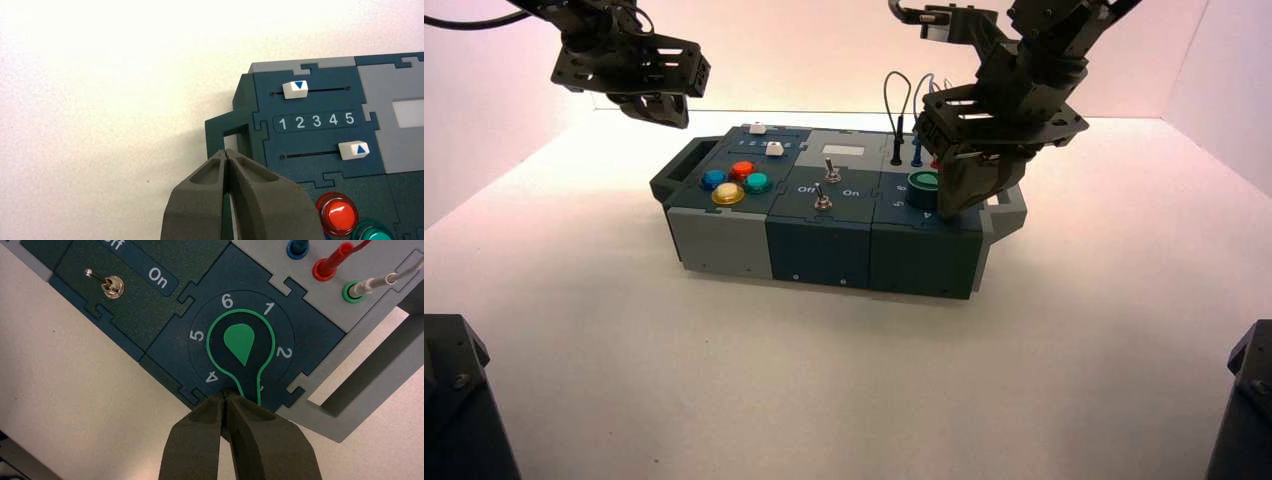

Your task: Turn the knob to position 3.

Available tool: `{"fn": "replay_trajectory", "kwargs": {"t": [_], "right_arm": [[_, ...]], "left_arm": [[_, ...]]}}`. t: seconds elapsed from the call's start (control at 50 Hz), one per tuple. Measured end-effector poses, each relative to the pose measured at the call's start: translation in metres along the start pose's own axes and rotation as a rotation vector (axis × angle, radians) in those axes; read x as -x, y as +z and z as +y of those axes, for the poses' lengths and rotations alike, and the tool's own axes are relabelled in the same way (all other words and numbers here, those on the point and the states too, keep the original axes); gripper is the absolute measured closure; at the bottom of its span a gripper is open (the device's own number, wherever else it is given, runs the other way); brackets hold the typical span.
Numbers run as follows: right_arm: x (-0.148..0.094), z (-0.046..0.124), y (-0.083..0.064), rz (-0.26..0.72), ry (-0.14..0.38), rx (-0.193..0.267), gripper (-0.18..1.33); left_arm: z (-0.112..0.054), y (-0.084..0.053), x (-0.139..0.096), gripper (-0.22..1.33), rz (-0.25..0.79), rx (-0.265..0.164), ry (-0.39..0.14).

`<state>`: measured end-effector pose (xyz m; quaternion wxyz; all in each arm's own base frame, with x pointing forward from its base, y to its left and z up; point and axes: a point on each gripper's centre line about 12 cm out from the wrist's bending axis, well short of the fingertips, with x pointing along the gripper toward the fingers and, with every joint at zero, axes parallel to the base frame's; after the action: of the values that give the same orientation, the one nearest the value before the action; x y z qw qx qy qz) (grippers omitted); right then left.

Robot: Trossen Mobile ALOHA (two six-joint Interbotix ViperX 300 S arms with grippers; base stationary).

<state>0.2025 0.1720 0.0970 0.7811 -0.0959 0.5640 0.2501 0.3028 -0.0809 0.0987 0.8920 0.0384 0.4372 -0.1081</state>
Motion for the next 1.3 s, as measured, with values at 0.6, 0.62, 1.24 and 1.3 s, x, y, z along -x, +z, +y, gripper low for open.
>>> {"fn": "replay_trajectory", "kwargs": {"t": [0.6,0.62,1.24,1.3], "right_arm": [[0.026,0.008,0.03,-0.115,0.022,0.022,1.29],[0.028,0.008,0.031,-0.122,0.021,0.023,1.29],[0.064,-0.058,0.054,-0.324,-0.109,-0.1,1.29],[0.07,-0.062,0.056,-0.362,-0.12,-0.104,1.29]], "left_arm": [[0.0,0.0,0.0,1.28,0.0,-0.002,0.001],[0.0,0.001,0.0,1.28,-0.002,0.0,0.001],[0.0,0.001,0.0,1.27,-0.002,-0.002,0.001],[0.0,0.001,0.0,1.28,-0.002,-0.003,0.0]]}}
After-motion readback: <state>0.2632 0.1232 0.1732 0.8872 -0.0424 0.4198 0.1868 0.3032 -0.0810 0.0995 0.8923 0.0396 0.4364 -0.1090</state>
